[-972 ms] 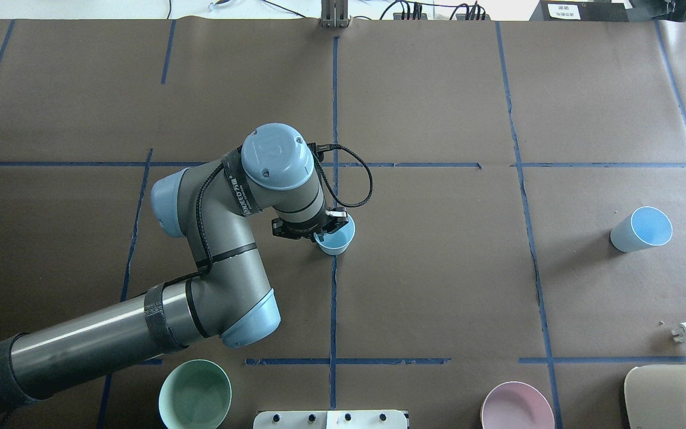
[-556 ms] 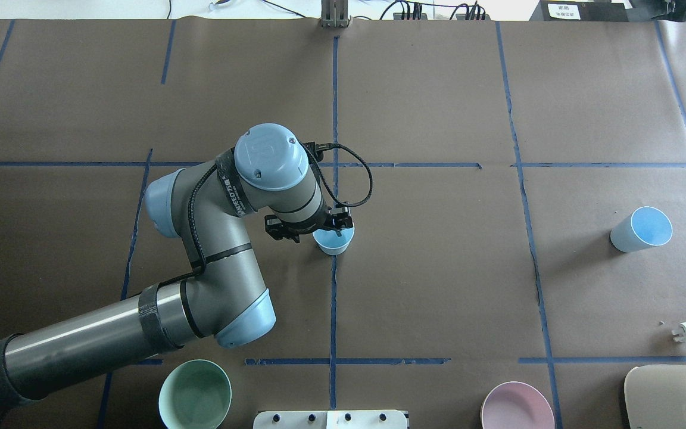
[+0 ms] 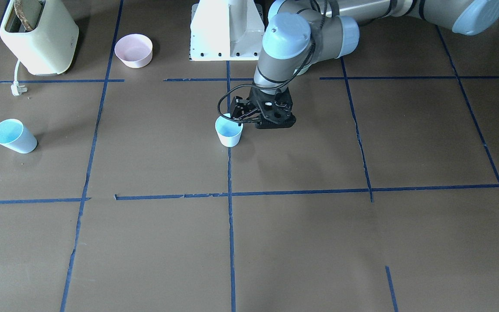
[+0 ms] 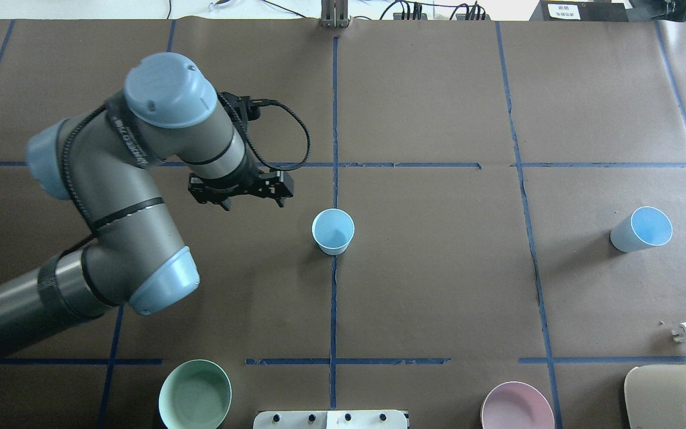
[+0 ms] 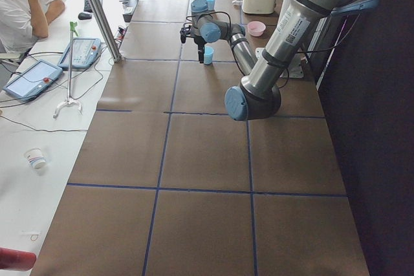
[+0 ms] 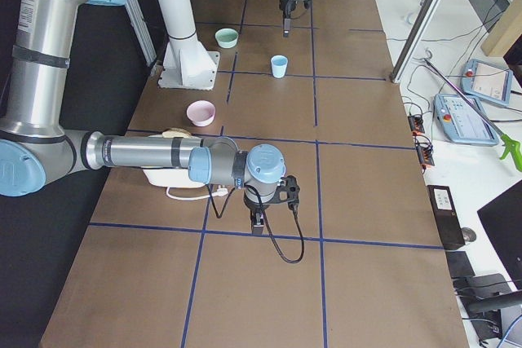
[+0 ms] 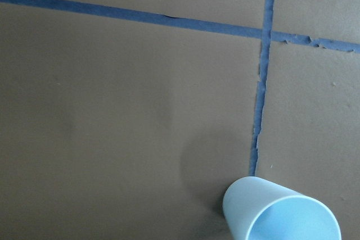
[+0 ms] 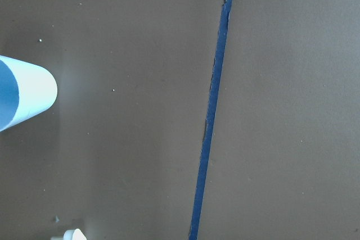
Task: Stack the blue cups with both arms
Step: 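Open the left gripper and withdraw the left arm out of view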
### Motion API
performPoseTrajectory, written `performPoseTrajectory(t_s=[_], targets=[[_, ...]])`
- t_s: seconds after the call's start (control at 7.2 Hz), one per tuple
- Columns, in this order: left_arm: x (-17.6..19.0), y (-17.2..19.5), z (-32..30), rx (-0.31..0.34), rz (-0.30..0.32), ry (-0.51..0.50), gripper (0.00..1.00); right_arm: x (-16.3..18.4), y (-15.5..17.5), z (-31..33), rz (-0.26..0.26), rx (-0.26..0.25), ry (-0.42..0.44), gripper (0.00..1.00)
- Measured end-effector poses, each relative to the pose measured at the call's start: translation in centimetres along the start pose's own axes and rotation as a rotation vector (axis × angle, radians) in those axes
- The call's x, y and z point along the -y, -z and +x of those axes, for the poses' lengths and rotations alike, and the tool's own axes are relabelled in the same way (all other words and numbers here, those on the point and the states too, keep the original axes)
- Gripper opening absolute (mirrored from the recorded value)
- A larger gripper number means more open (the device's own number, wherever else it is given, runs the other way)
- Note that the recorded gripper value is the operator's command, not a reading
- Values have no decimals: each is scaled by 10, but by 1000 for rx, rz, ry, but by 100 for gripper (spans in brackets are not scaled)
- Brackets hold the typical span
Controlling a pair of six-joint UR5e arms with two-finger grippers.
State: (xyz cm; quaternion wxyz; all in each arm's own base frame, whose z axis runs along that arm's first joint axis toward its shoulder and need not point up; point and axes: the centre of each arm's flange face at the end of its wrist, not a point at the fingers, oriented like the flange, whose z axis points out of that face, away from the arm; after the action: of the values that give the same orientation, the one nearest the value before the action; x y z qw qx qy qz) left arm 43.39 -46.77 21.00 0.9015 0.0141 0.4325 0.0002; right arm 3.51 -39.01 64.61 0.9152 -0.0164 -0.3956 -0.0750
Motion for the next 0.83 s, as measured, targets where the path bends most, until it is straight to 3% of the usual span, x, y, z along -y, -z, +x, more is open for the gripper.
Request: performPoseTrajectory(t_s=[0.28,0.56,0.83], targets=[[30,39,-121,50,1,-145,100,6,4,-3,9,-3,12,100],[58,86,-284,72,-12,-259,100,20,13,-11,31,-7,39,100],[52,127,-450,98,-6,-304,100,25,17,-15,40,-8,45,100]])
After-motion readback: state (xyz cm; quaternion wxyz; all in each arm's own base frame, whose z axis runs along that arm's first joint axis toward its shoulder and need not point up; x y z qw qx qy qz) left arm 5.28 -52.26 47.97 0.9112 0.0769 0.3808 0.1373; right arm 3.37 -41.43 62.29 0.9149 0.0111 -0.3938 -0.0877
